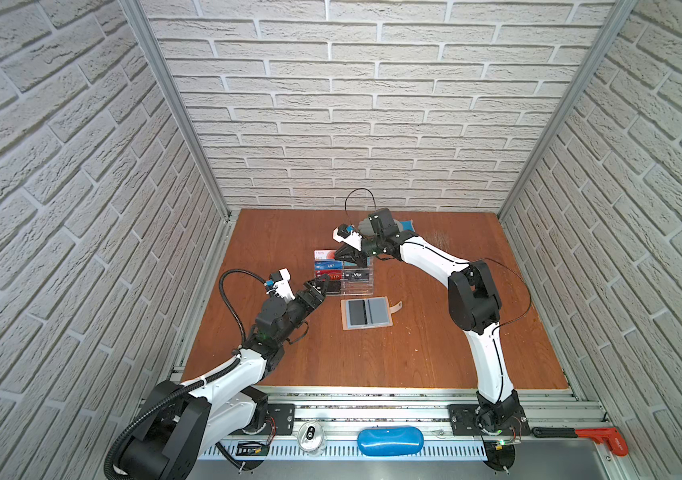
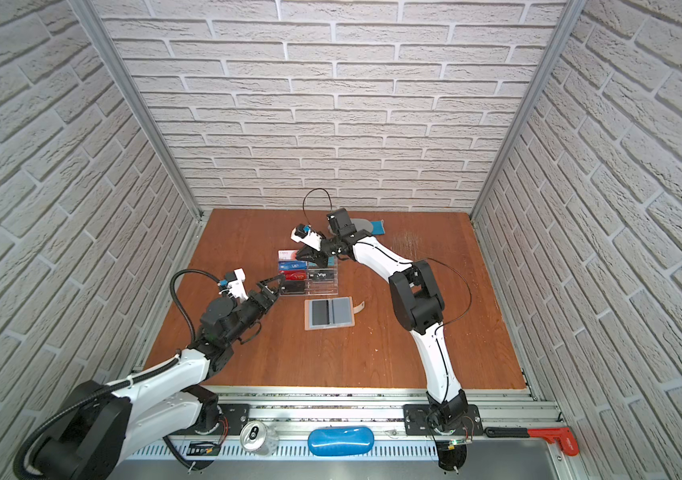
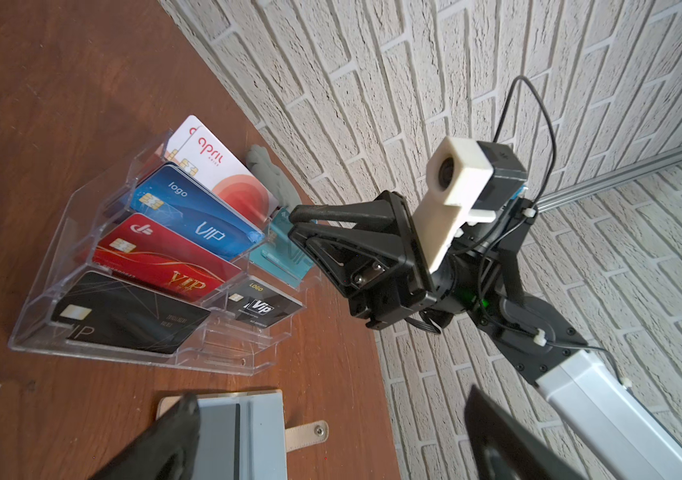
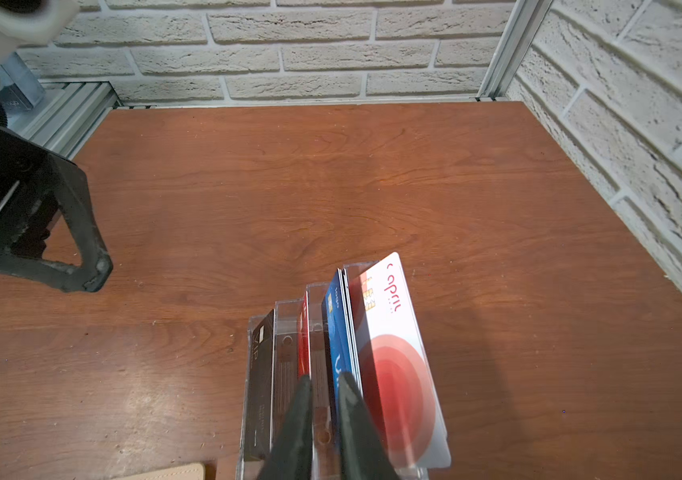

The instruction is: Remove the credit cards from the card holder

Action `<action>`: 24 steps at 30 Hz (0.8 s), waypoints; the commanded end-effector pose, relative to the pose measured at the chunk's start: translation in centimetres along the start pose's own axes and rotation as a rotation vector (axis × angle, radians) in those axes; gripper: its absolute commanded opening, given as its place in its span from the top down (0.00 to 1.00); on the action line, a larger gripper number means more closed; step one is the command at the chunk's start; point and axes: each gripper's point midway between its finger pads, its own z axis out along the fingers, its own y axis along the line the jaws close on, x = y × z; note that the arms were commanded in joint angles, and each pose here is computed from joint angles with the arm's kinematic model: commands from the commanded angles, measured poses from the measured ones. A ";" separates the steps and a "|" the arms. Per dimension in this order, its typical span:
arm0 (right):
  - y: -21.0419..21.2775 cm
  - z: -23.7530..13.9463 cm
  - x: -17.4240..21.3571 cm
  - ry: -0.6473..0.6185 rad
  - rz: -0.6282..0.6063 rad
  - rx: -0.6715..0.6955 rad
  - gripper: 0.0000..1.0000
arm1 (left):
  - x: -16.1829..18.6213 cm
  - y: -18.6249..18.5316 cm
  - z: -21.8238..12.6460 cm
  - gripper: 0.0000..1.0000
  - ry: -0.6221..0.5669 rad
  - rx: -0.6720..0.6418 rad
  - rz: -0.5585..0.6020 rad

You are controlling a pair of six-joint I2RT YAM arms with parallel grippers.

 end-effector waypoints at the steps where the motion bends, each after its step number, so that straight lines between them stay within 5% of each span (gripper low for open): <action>1: 0.8 -2.2 -3.7 -0.065 -0.030 0.030 0.84 | -0.3 -0.6 -0.7 0.02 -0.020 0.007 0.032; 5: 1.5 -3.9 -5.5 -0.104 -0.027 0.076 0.74 | -0.3 -1.2 -1.3 0.02 -0.020 -0.003 0.062; 6: 1.4 -4.5 -6.0 -0.121 -0.007 0.098 0.65 | -0.2 -1.5 -1.4 0.02 -0.020 -0.002 0.067; 8: 1.4 -6.3 -7.9 -0.204 0.040 0.131 0.14 | 0.0 -1.9 -1.7 0.02 -0.020 -0.002 0.085; 9: 1.6 -6.9 -8.5 -0.239 0.053 0.136 0.01 | 0.1 -2.1 -1.8 0.02 -0.017 -0.003 0.090; 15: 1.4 -11.4 -10.6 -0.393 0.180 0.259 0.00 | 1.8 -3.0 -2.1 0.02 0.022 0.006 0.116; 24: 0.5 -16.8 -7.1 -0.407 0.729 0.279 0.00 | 4.9 -3.3 -1.7 0.02 0.080 0.007 0.156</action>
